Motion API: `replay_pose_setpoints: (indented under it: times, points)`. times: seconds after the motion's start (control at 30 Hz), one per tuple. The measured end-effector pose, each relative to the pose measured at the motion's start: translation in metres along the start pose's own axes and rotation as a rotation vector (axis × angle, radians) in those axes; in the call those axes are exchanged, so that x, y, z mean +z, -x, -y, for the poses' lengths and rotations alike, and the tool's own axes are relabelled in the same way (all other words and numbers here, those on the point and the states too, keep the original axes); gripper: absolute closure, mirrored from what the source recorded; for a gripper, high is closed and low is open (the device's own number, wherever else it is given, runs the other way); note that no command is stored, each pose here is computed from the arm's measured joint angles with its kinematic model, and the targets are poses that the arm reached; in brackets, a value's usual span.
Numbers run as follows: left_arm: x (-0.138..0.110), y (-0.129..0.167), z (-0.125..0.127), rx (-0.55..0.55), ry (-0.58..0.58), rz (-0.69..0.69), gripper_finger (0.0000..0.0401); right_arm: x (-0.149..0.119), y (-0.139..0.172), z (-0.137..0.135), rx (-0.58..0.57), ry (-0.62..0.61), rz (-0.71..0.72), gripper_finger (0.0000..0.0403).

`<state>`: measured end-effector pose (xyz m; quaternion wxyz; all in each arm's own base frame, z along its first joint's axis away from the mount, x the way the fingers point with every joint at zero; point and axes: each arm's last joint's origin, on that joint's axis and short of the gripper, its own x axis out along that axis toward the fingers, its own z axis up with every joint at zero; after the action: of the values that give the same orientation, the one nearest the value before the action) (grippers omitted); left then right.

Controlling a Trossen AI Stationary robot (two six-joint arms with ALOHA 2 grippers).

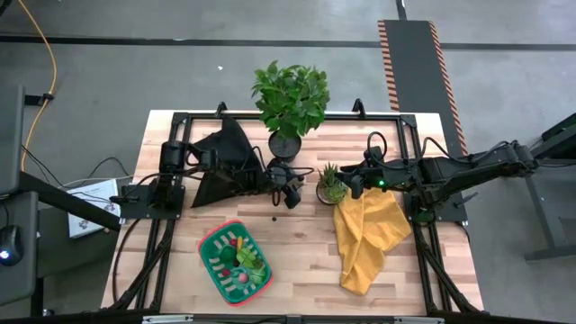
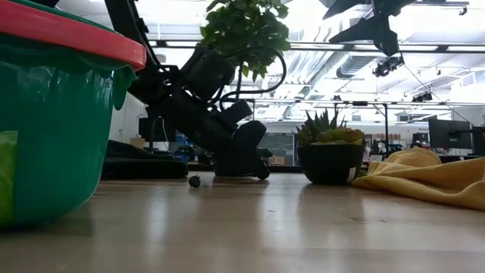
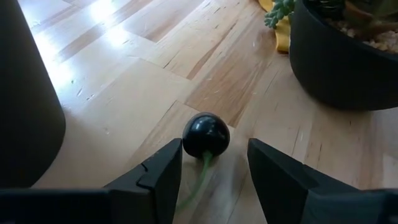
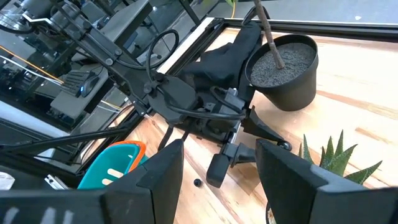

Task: Pick and placing Produce into tupperware
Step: Put the black cherry into the blue basket

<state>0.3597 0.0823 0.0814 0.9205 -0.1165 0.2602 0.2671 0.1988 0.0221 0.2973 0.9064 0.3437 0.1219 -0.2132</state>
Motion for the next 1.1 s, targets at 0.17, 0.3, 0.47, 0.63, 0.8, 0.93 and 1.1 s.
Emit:
replay_pose_setpoints:
  times: [0.17,0.3,0.47,0.63,0.8,0.93,1.1]
  points:
    - [0.0002,0.0,0.0,0.0,0.027,0.002,0.0231,0.0,0.0,0.0,0.0,0.0,0.0,0.0212]
    - [0.0005,0.0,-0.0006,0.022,0.029,0.01,0.0231,0.0,0.0,0.0,0.0,0.0,0.0,0.0212]
    - [0.0006,0.0,-0.0006,0.023,0.044,0.012,0.0231,0.0,0.0,0.0,0.0,0.0,0.0,0.0212]
    - [0.0006,0.0,-0.0006,0.024,0.045,0.012,0.0231,0.0,0.0,0.0,0.0,0.001,0.0,0.0212]
    - [0.0005,0.0,-0.0006,0.024,0.045,0.012,0.0231,-0.0001,-0.0001,0.0,0.0,0.008,-0.001,0.0212]
    - [0.0005,0.0,-0.0006,0.024,0.047,0.012,0.0231,0.0,0.0,0.0,0.0,0.008,-0.001,0.0212]
    - [-0.0001,-0.0006,-0.0006,0.024,0.052,0.014,0.0231,-0.0001,0.0,0.0,0.0,0.008,-0.001,0.0212]
